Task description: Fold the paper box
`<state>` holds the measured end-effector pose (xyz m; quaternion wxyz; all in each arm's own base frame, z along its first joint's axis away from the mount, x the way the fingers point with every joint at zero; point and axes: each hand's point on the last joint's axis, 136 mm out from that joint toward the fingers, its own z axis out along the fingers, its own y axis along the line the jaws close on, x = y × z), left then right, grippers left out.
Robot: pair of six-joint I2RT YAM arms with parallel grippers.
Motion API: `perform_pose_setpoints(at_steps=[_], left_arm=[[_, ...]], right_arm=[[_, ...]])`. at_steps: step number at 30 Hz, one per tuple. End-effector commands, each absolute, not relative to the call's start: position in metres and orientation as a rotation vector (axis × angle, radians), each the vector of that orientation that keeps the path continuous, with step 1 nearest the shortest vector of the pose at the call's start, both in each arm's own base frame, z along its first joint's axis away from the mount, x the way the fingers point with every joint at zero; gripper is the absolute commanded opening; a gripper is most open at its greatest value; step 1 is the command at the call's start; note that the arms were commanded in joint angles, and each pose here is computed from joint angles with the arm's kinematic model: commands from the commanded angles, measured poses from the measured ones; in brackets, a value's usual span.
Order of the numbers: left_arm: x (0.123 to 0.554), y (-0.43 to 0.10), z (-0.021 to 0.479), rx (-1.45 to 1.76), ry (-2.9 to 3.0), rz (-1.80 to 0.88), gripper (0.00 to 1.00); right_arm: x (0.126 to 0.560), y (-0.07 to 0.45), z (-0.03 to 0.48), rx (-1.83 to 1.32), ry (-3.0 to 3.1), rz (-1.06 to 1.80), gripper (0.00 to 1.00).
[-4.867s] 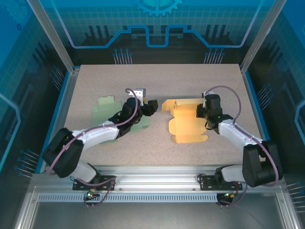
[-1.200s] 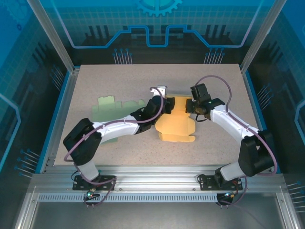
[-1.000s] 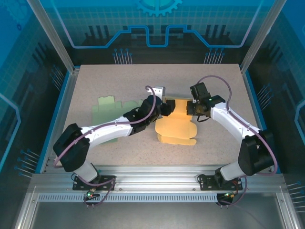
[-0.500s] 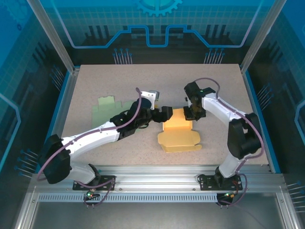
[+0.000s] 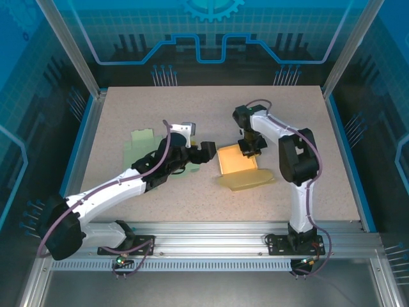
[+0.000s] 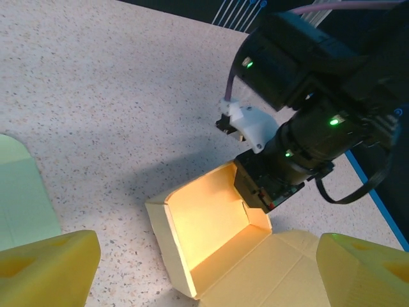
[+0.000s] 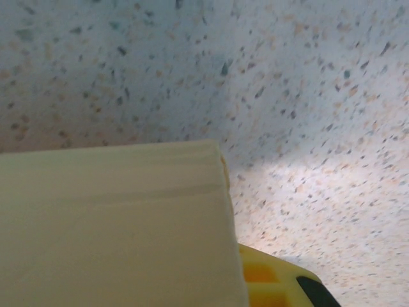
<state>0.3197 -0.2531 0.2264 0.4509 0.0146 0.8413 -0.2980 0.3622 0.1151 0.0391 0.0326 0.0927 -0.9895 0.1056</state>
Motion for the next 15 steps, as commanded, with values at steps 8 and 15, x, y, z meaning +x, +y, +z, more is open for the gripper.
perform_pose_setpoints(at_steps=[8,15], left_arm=[[0.319,-0.241,0.226,0.033,2.064,-0.704,0.9],[0.322,-0.235,0.221,0.021,2.078,-0.674,0.91]], right_arm=[[0.365,0.116,-0.012,0.415,-2.879,0.574,0.0],[0.37,0.123,0.017,0.44,-2.949,0.574,0.16]])
